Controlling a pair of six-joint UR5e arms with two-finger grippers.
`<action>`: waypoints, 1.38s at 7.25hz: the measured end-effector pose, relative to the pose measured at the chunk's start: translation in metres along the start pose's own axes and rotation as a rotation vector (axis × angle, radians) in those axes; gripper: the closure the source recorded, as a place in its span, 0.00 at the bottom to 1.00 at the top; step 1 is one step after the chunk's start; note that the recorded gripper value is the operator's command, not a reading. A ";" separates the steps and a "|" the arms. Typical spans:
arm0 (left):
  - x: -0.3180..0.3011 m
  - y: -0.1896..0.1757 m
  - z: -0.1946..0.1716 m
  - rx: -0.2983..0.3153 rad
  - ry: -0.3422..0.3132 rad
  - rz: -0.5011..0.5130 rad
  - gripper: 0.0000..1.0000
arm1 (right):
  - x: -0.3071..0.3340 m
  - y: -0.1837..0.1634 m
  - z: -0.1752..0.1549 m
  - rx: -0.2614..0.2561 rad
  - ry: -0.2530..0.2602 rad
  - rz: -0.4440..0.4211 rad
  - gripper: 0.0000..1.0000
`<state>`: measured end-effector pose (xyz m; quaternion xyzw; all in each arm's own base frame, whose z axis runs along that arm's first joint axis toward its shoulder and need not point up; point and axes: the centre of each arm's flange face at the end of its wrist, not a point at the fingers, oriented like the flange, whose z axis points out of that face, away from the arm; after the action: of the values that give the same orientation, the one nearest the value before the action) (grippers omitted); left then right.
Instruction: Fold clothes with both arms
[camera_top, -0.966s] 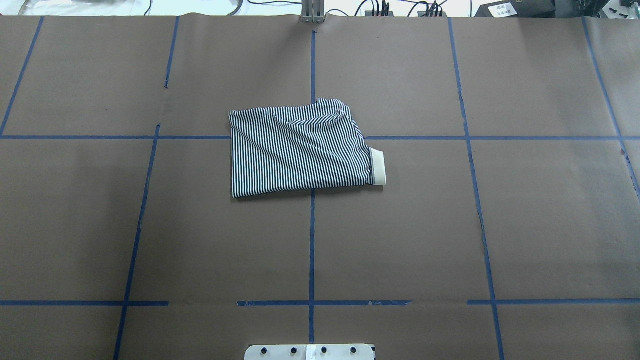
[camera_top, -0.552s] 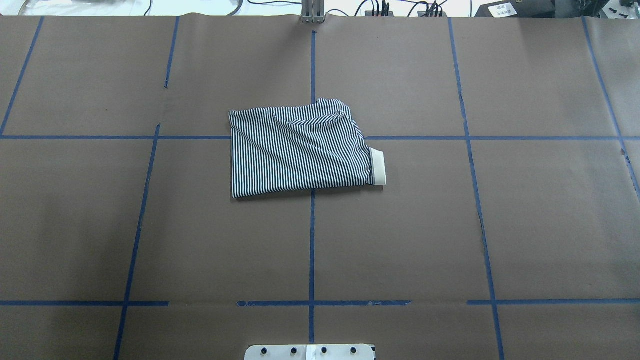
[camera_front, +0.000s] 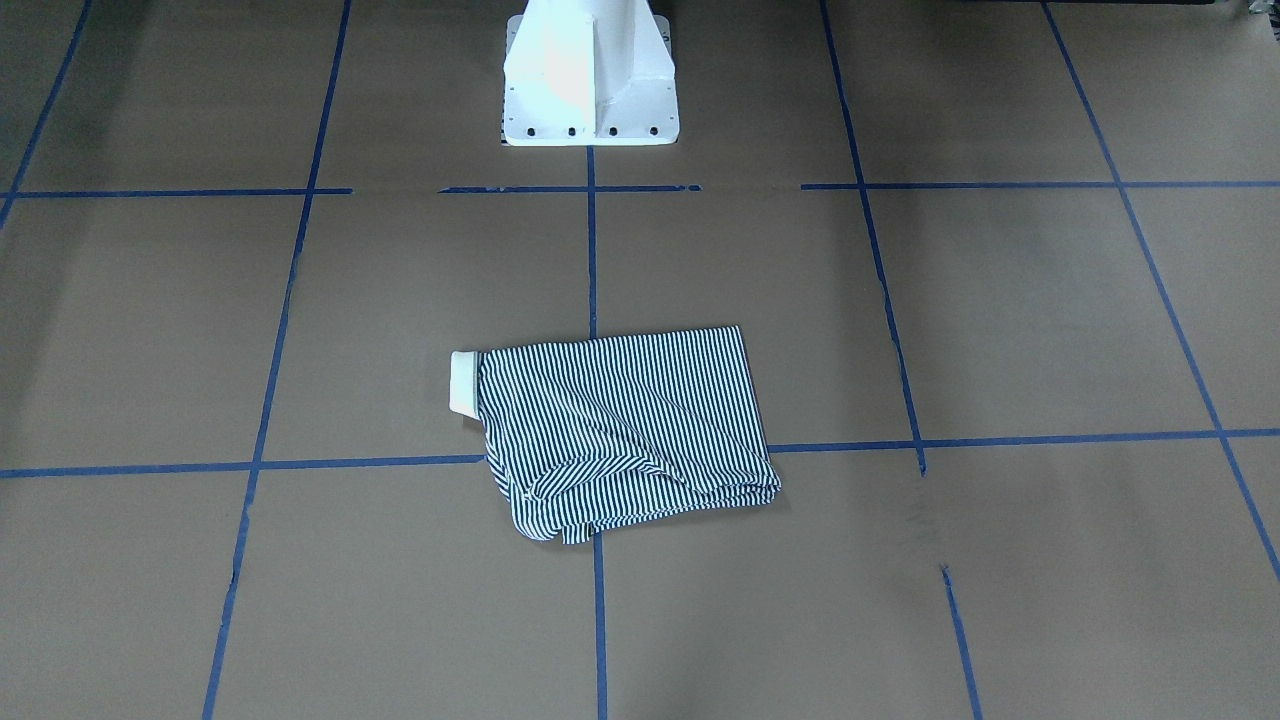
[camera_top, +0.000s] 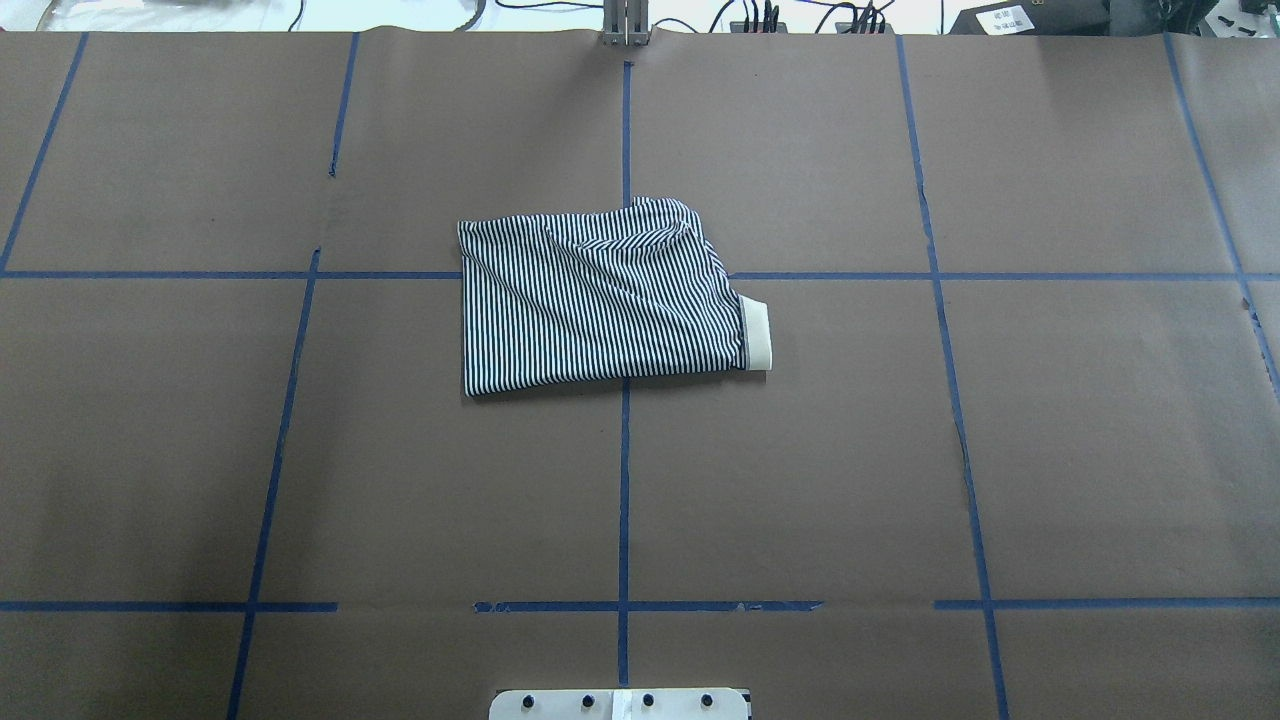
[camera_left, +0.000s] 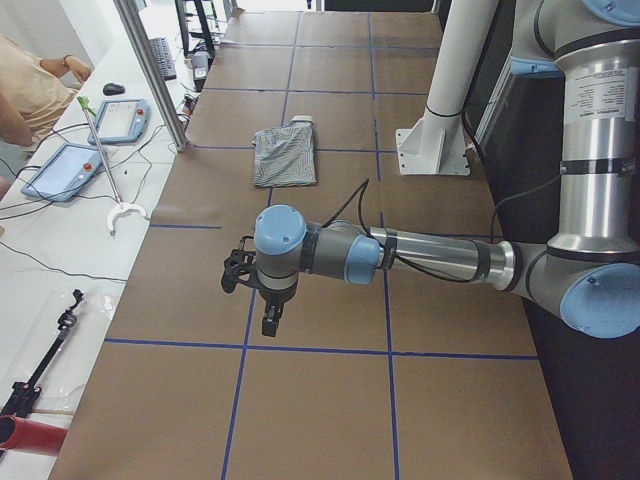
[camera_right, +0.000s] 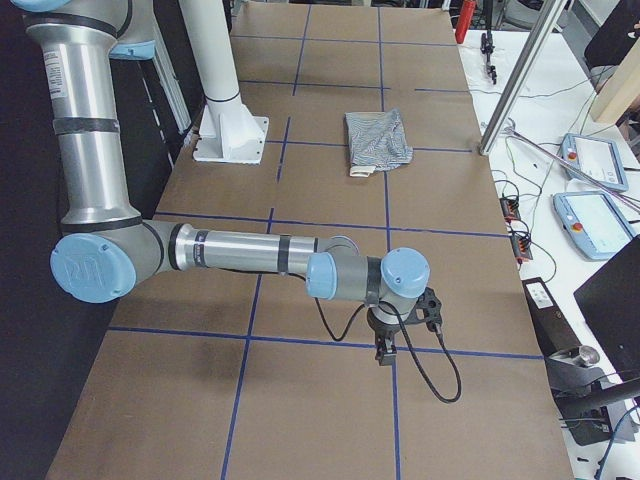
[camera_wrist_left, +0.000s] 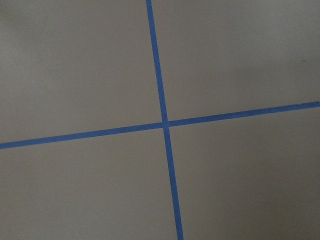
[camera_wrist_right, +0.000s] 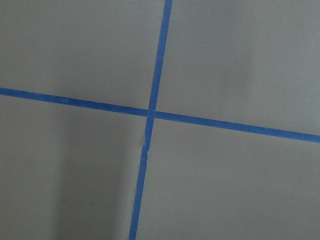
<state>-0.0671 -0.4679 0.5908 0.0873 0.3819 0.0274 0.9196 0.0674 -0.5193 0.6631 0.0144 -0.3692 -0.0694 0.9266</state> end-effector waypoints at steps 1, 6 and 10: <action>0.001 0.001 0.000 0.000 0.007 -0.001 0.00 | -0.002 0.003 0.000 -0.005 -0.001 0.002 0.00; 0.014 -0.001 -0.011 0.028 0.012 0.030 0.00 | -0.001 0.011 0.006 -0.014 -0.029 0.015 0.00; 0.020 -0.001 -0.016 0.037 0.015 0.042 0.00 | -0.006 0.013 0.004 -0.003 -0.054 0.020 0.00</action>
<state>-0.0642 -0.4648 0.5658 0.1120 0.3875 0.0403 0.9142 0.0619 -0.5050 0.6628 0.0077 -0.3942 -0.0611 0.9170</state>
